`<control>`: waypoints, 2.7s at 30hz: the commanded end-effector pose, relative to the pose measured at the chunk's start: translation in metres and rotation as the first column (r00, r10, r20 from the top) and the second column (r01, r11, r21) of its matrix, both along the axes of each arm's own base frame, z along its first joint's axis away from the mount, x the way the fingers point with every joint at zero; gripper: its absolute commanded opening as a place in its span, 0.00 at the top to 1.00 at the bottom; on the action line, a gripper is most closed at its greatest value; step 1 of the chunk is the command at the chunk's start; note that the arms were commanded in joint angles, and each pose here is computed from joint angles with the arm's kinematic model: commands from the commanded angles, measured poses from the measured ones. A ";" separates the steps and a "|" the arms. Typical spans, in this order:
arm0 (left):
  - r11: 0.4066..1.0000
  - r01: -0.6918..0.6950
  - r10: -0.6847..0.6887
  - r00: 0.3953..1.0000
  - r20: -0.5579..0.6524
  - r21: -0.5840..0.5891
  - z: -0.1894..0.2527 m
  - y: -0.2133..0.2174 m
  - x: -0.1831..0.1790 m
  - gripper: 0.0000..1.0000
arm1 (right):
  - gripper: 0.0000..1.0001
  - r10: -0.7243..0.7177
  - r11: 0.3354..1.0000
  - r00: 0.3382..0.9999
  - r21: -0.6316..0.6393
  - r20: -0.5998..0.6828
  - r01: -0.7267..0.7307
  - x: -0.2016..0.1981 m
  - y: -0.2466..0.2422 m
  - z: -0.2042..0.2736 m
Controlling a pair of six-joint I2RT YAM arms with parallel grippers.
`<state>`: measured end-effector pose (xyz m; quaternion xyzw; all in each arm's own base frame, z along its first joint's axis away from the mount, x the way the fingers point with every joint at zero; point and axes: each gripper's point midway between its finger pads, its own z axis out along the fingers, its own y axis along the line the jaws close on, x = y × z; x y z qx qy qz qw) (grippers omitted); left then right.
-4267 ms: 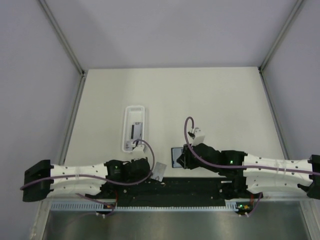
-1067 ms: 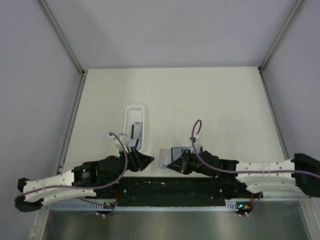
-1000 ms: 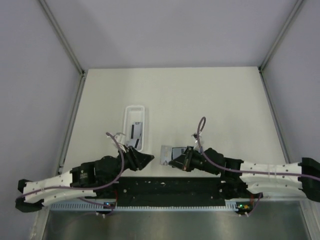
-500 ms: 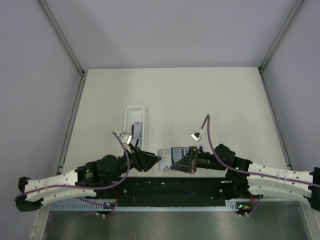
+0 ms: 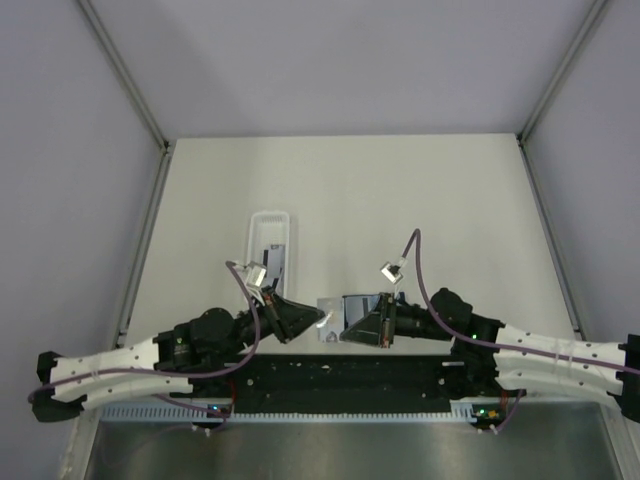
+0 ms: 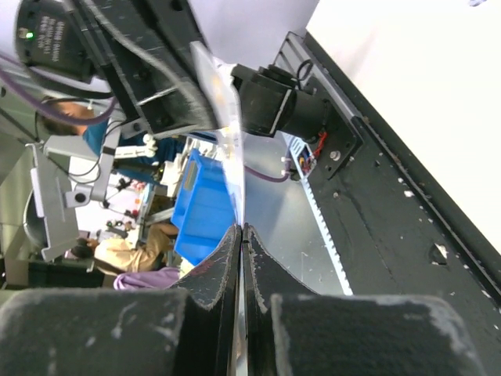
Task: Put the credit cards into the card holder
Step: Pick up the credit card at the corner of the board.
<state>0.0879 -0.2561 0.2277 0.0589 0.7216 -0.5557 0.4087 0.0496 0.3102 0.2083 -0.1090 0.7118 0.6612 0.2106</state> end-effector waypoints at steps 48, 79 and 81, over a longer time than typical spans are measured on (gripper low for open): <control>0.995 0.028 -0.030 0.999 -0.022 -0.093 0.014 -0.016 -0.002 0.60 | 1.00 -0.172 0.984 0.982 0.052 0.073 0.168 0.032 -0.007 0.024; 0.990 0.116 -0.110 0.992 0.066 -0.081 0.016 -0.033 -0.011 0.35 | 1.00 0.042 0.997 0.995 -0.064 0.091 -0.036 0.024 -0.038 0.031; 0.989 0.123 -0.118 0.991 0.068 -0.087 0.017 -0.035 -0.012 0.36 | 1.00 0.045 0.998 0.996 -0.046 0.074 -0.041 0.024 -0.037 0.031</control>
